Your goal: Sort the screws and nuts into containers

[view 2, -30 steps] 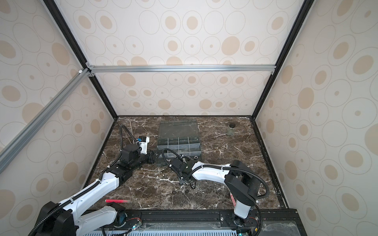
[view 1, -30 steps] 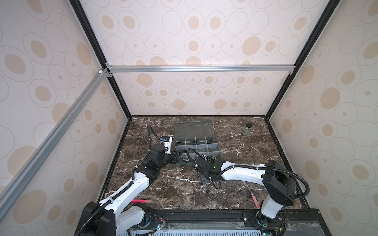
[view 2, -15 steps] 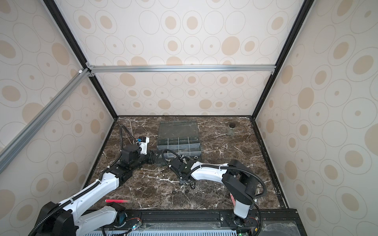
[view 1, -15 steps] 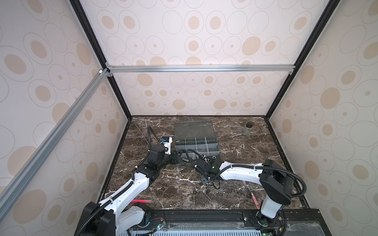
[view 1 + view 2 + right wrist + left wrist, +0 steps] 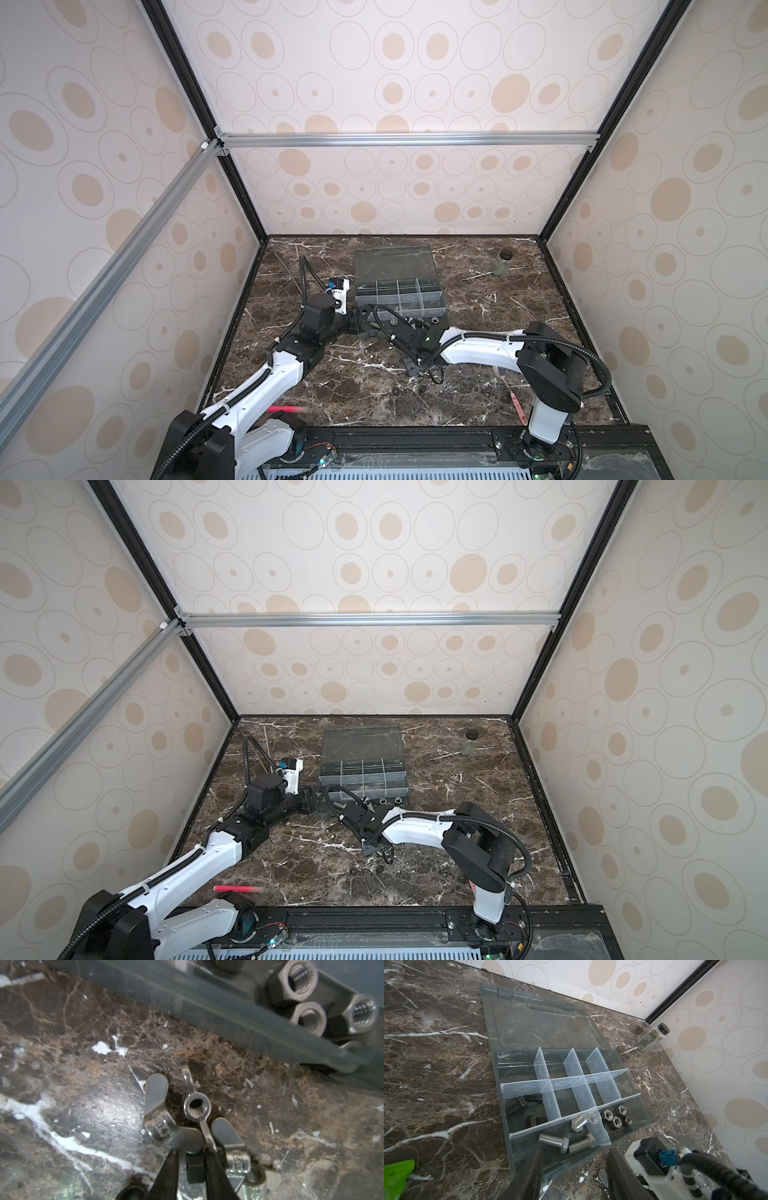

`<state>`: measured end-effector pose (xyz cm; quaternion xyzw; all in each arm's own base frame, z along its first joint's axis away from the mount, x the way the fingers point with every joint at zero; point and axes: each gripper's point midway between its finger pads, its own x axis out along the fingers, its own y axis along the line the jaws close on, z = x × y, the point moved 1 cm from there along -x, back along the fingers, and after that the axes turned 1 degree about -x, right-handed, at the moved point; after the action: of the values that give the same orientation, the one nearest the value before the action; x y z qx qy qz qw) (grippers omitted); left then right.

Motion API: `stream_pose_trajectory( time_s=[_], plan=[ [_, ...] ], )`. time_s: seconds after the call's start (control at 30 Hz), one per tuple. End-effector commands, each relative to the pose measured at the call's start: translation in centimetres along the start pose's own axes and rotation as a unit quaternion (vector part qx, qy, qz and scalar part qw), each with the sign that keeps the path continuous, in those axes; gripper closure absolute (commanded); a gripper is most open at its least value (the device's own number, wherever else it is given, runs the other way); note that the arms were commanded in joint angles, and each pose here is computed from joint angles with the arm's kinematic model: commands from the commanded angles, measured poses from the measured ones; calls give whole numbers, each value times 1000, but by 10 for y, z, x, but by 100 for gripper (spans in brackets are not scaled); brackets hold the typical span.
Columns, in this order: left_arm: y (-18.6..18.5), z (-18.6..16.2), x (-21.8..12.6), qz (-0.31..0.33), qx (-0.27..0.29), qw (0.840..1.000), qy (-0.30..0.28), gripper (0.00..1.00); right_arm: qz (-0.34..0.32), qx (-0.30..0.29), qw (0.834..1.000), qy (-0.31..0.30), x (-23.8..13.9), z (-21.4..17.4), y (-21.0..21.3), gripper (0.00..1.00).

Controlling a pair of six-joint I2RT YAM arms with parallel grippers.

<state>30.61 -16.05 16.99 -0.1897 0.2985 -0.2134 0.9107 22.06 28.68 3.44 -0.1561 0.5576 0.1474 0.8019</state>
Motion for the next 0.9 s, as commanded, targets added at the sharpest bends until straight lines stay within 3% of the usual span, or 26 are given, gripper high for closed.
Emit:
stream_pose_trajectory(
  time_s=[0.0,0.47,0.7,0.87],
  plan=[
    [0,7,-2,-2,-7,1000,-18,50,2,-10,1000,13,1,-5,5,75],
    [0,7,-6,-3,-12,1000,-23,50,2,12,1000,21,7,-10,6,87],
    [-2,7,-8,-13,-28,999,-31,49,22,16,1000,-8,-13,1,9,90],
    [-1,8,-12,-11,-28,999,-33,49,41,21,997,-69,-44,26,8,90]
  ],
)
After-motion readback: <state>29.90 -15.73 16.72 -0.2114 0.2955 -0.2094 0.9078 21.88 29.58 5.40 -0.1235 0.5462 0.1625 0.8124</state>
